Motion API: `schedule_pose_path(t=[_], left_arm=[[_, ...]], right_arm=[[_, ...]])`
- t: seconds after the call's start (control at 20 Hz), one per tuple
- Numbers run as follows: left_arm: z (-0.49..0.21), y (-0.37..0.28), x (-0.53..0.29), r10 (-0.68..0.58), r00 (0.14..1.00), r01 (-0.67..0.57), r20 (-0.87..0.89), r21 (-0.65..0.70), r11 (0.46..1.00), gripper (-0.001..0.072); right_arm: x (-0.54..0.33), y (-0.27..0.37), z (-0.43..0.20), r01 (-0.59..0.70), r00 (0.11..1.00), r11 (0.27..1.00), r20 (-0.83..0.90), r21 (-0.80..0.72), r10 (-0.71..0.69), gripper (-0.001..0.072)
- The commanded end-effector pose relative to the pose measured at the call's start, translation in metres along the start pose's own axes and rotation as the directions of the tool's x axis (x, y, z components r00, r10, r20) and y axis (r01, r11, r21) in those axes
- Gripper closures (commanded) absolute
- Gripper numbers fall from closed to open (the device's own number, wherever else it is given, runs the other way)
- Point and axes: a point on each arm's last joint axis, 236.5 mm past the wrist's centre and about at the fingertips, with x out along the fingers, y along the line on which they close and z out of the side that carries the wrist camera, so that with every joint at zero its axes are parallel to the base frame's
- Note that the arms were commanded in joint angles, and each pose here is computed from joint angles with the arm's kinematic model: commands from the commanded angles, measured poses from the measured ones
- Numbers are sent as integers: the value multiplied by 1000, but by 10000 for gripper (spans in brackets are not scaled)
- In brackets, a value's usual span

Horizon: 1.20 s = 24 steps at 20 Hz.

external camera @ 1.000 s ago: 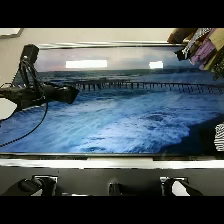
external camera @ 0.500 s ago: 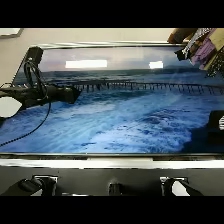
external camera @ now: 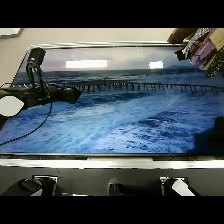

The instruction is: Fold the clothes and pants, and hang the long-sleeved shirts on hangers.

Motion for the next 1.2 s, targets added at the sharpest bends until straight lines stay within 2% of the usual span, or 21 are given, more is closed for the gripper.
schedule_pose_path(t=[0.0, 0.05, 0.1, 0.15, 0.25, 0.3, 0.4, 0.5, 0.6, 0.65, 0.7, 0.75, 0.8, 0.85, 0.9, 0.95, 1.0, 1.05, 1.15], left_arm=[[0, 0, 0, 0, 1000, 0, 0, -1, 1000, 31], [0, 0, 0, 0, 1000, 0, 0, -15, 1000, 31], [0, 0, 0, 0, 1000, 0, 0, -26, 1000, 31], [0, 0, 0, 0, 1000, 0, 0, -27, 1000, 31], [0, 0, -1, 0, 1000, 0, 1, -41, 999, 31], [1, 0, -1, 0, 1000, 0, 3, -55, 998, 30], [3, 2, -4, 7, 1000, -6, 11, -111, 994, 30], [8, 12, -10, 28, 999, -20, 31, -227, 974, 30], [15, 23, -21, 49, 997, -30, 60, -278, 960, 30], [19, 30, -28, 62, 995, -37, 78, -291, 956, 31], [23, 36, -35, 76, 993, -44, 95, -301, 953, 34], [27, 43, -42, 90, 990, -51, 112, -312, 949, 44], [30, 50, -49, 107, 986, -60, 128, -324, 944, 48], [32, 57, -55, 121, 983, -68, 140, -335, 940, 115], [34, 63, -62, 135, 979, -77, 150, -344, 936, 330], [33, 68, -68, 148, 978, -88, 150, -349, 933, 513], [29, 71, -73, 157, 978, -103, 139, -336, 936, 680], [23, 73, -78, 165, 979, -122, 120, -304, 945, 686], [2, 79, -85, 184, 982, -171, 39, -223, 960, 687]], right_arm=[[5, 6, -19, -34, 997, 999, -69, 32, 37, 687], [3, 7, -20, -45, 996, 998, -80, 34, 48, 686], [1, 7, -22, -49, 994, 998, -93, 40, 52, 654], [-2, 6, -22, -50, 993, 997, -100, 52, 55, 548], [-11, -2, -14, -41, 994, 997, -95, 66, 47, 257], [-19, -8, -3, -41, 996, 996, -75, 75, 47, 147], [-38, -23, 32, -42, 999, 996, 19, 81, 41, 139], [-64, -34, 78, -79, 985, 990, 163, 116, 60, 139], [-88, -28, 112, -206, 953, 940, 275, 273, 129, 148], [-94, -15, 121, -295, 933, 886, 308, 357, 187, 230], [-98, 8, 121, -399, 908, 806, 313, 437, 279, 370], [-101, 38, 114, -486, 874, 720, 291, 494, 390, 477], [-107, 77, 99, -574, 811, 641, 245, 510, 531, 602], [-122, 122, 80, -669, 705, 553, 190, 497, 683, 684], [-147, 170, 58, -769, 551, 441, 130, 462, 824, 685], [-179, 215, 30, -832, 379, 317, 50, 455, 924, 686], [-209, 249, -4, -867, 239, 240, -57, 437, 969, 687], [-242, 276, -48, -903, 111, 187, -209, 387, 972, 687], [-294, 290, -132, -967, -17, 115, -511, 226, 859, 688]])
